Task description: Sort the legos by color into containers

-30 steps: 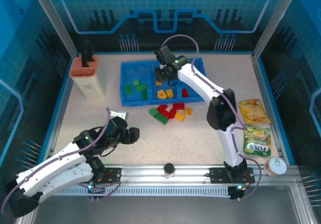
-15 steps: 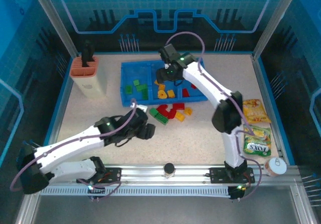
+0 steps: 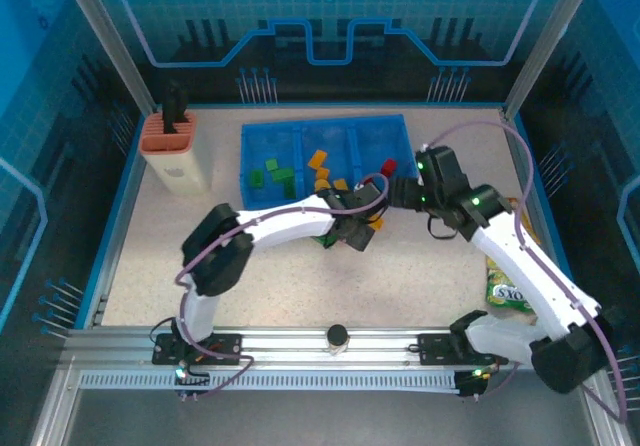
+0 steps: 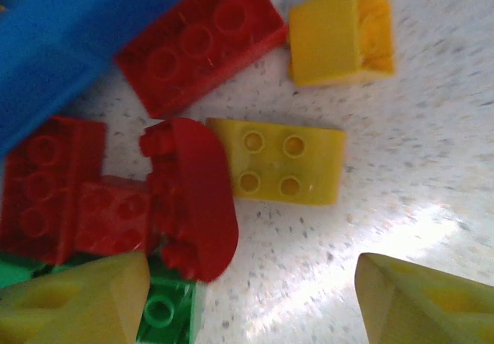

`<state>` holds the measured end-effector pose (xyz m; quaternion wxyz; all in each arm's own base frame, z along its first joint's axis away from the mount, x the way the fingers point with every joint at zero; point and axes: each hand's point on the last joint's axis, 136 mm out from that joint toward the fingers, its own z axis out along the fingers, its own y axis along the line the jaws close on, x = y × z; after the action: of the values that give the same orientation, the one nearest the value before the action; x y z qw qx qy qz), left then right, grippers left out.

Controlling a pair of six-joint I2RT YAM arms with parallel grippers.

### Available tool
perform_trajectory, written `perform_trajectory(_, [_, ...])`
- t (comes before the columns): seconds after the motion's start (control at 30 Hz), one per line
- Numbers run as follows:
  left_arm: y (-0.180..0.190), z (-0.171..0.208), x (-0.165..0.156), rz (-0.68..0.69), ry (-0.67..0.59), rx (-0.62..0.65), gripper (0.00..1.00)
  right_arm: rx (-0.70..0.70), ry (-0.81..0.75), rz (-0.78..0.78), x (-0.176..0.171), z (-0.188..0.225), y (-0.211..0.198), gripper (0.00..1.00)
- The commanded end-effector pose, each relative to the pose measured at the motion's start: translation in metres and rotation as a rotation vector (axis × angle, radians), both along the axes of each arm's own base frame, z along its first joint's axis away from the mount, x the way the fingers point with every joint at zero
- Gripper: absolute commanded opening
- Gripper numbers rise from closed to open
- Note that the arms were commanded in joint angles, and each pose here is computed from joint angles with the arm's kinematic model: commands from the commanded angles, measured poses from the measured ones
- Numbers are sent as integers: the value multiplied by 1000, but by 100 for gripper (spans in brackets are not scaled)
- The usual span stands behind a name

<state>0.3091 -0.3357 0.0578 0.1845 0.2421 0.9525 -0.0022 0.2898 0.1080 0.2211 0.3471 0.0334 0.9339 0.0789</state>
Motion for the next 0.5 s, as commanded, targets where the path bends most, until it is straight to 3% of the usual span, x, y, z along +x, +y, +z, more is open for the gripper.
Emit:
perform_trajectory(0.0, [8,-6,13,-18,2,106,68,80,14,4,-20,-11,-1,80])
perform_trajectory(0.23, [16,-26,23,-12,13,163,64,112,37,-5,-36,-31,-5,80])
perform_trajectory(0.4, [21,-28,24,-13,2,184,40,131,40,-4,-34,-33,-2,79])
perform_trajectory(0.47, [23,-26,23,-14,-2,181,39,131,35,-7,-34,-32,-3,79])
